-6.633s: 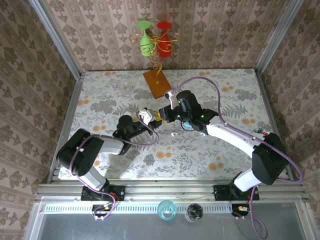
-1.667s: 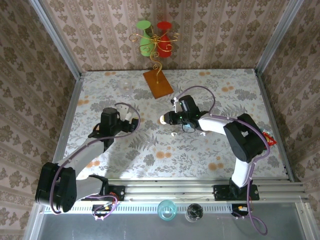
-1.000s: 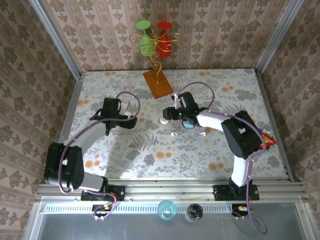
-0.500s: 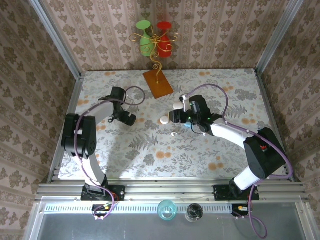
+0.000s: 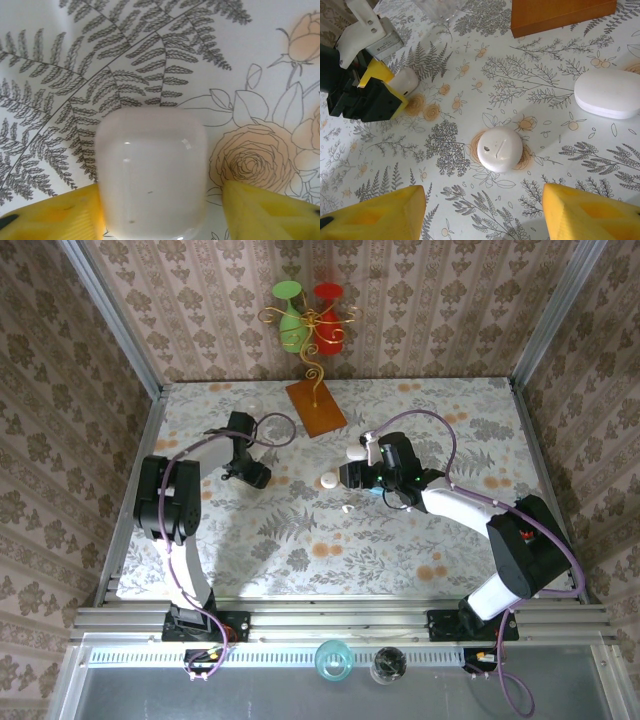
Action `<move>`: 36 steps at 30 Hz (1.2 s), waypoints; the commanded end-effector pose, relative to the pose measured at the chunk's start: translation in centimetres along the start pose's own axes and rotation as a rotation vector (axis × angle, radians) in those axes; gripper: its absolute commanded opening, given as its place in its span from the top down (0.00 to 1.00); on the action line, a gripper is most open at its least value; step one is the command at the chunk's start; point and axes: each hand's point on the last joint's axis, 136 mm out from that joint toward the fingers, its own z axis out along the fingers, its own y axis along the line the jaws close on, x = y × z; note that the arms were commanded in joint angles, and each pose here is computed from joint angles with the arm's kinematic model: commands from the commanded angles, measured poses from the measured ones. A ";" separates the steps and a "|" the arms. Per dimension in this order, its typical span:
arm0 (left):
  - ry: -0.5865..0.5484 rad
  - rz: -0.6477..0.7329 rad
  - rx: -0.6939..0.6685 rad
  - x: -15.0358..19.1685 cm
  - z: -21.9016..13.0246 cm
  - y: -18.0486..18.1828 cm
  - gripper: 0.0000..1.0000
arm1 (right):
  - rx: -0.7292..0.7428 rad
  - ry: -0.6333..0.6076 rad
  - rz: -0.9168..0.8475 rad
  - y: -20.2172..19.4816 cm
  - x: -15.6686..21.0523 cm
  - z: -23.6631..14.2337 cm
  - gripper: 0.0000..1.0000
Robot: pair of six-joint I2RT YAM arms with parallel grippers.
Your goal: Insert the wireless bluetooth earbuds into the charging case
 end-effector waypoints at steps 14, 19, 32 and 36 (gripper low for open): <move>-0.196 0.005 -0.049 -1.2 -2.8 0.0 0.60 | -0.048 -0.062 -0.015 1.7 -2.4 -1.9 0.37; -0.420 0.091 -0.042 -3.0 -6.5 -2.6 0.61 | -0.098 -0.050 -0.013 3.1 -2.9 -4.2 0.37; -0.786 0.720 -0.072 -2.0 -13.7 -15.6 0.67 | -0.207 0.021 -0.153 6.4 -2.4 -8.1 0.35; -0.840 0.896 -0.092 -0.6 -14.3 -18.6 0.69 | -0.254 0.034 -0.186 7.5 -2.0 -8.3 0.35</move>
